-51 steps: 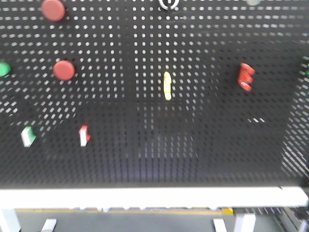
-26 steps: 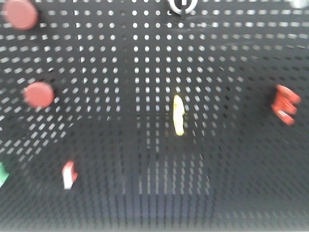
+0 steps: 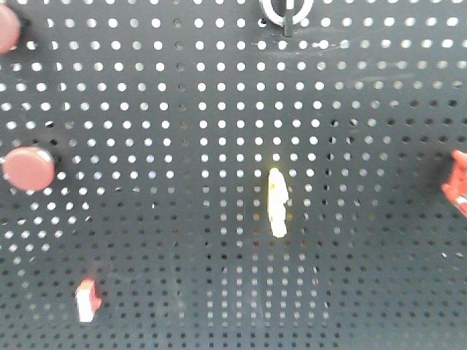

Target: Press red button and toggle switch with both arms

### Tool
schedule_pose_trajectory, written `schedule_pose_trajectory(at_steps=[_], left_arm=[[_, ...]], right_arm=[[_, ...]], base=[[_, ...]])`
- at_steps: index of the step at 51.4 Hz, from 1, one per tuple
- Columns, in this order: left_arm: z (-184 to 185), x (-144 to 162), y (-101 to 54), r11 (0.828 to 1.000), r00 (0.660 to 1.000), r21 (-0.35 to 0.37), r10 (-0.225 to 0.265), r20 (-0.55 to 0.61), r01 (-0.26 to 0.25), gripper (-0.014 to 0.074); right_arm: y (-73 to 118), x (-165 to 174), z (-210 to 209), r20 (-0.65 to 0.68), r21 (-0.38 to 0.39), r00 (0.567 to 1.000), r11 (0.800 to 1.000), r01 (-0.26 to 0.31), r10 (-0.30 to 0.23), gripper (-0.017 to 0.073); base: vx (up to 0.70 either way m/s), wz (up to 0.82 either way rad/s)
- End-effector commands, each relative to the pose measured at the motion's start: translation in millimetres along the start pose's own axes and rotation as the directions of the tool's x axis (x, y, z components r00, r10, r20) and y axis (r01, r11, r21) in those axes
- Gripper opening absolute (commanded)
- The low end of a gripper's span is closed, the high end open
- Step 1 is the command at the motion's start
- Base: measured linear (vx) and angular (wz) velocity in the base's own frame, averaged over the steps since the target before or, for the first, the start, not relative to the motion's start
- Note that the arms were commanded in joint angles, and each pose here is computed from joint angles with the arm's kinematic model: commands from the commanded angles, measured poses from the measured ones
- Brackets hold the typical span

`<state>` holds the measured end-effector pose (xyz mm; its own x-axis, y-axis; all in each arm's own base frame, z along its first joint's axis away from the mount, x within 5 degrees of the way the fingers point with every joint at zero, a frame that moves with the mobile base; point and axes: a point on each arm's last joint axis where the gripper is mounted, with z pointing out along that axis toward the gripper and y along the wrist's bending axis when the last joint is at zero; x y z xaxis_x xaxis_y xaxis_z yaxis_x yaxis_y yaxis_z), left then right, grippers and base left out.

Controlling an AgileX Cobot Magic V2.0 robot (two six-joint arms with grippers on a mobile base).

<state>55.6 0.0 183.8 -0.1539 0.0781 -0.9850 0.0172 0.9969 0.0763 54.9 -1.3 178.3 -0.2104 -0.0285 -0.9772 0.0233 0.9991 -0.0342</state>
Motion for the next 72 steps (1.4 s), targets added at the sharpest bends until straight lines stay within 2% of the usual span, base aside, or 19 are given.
schedule_pose_trajectory(at_steps=[1, 26, 28, 30, 32, 36, 37, 44, 49, 53, 64, 66, 72], left_arm=[[1.4, 3.2, -0.5, 1.0, 0.998, -0.002, -0.011, 0.061, 0.011, 0.0002], [1.4, 3.2, -0.5, 1.0, 0.998, -0.002, -0.012, 0.061, 0.012, 0.0002], [1.4, 2.9, -0.1, 0.999, 0.997, -0.009, 0.037, 0.064, -0.037, 0.0002], [1.4, 2.9, 0.5, 0.992, 0.991, -0.021, 0.122, 0.062, -0.12, 0.0002], [1.4, 2.7, 1.2, 0.978, 0.977, -0.034, 0.207, 0.061, -0.205, 0.0002], [1.3, 2.3, 2.0, 0.949, 0.948, -0.05, 0.313, 0.057, -0.31, 0.0002], [1.3, 2.1, 2.2, 0.945, 0.944, -0.053, 0.326, 0.058, -0.323, 0.0002], [0.2, -7.0, 0.6, 0.949, 0.935, -0.068, 0.316, 0.159, -0.309, 0.0002], [-2.3, -17.9, -0.9, 0.972, 0.93, -0.065, 0.234, 0.282, -0.225, 0.0002], [-4.5, -24.1, -1.9, 0.975, 0.909, -0.067, 0.221, 0.353, -0.21, 0.0002], [-12.5, -40.1, -4.3, 0.975, 0.822, -0.083, 0.217, 0.526, -0.205, 0.0002], [-14.6, -43.4, -4.7, 0.975, 0.799, -0.086, 0.216, 0.561, -0.203, 0.0002], [-24.7, -56.8, -6.4, 0.976, 0.696, -0.099, 0.207, 0.688, -0.193, 0.0002]], right_arm=[[-0.4, -4.2, -0.4, 0.086, 0.006, 0.996, 1.0, 0.008, -0.009, -0.0003], [-0.5, -4.6, -0.5, 0.09, 0.007, 0.996, 1.0, 0.008, -0.009, -0.0003], [-0.5, -4.6, -0.5, 0.091, 0.007, 0.996, 1.0, 0.01, -0.011, -0.0003], [-0.5, -4.6, -0.5, 0.091, 0.007, 0.996, 1.0, 0.01, -0.011, -0.0003], [-0.5, -4.6, -0.5, 0.091, 0.007, 0.996, 1.0, 0.01, -0.011, -0.0003], [-0.5, -4.8, -0.5, 0.092, 0.007, 0.996, 1.0, 0.009, -0.009, -0.0003], [-0.5, -4.9, -0.5, 0.093, 0.007, 0.996, 1.0, 0.008, -0.008, -0.0003], [-0.7, -9.1, -1.0, 0.14, 0.009, 0.99, 1.0, 0.004, -0.005, -0.0003], [-1.1, -14.4, -1.9, 0.198, 0.013, 0.98, 1.0, 0.003, -0.006, -0.0003], [-1.5, -20.0, -3.2, 0.259, 0.018, 0.966, 1.0, 0.002, -0.006, -0.0003], [-2.7, -37.1, -9.7, 0.44, 0.031, 0.898, 1.0, -0.004, -0.01, -0.0003], [-2.8, -39.7, -10.9, 0.461, 0.031, 0.887, 0.999, -0.008, -0.007, -0.0003], [-3.2, -51.8, -16.1, 0.495, 0.023, 0.869, 0.999, -0.024, 0.01, -0.0003]], base=[[0.05, -0.01], [0.01, 0.0], [0.0, 0.0], [0.0, 0.0], [0.0, 0.0], [0.0, 0.0], [0.0, 0.0], [0.0, 0.0], [0.0, 0.0], [0.0, 0.0], [0.0, 0.0], [0.0, 0.0], [0.0, 0.0]])
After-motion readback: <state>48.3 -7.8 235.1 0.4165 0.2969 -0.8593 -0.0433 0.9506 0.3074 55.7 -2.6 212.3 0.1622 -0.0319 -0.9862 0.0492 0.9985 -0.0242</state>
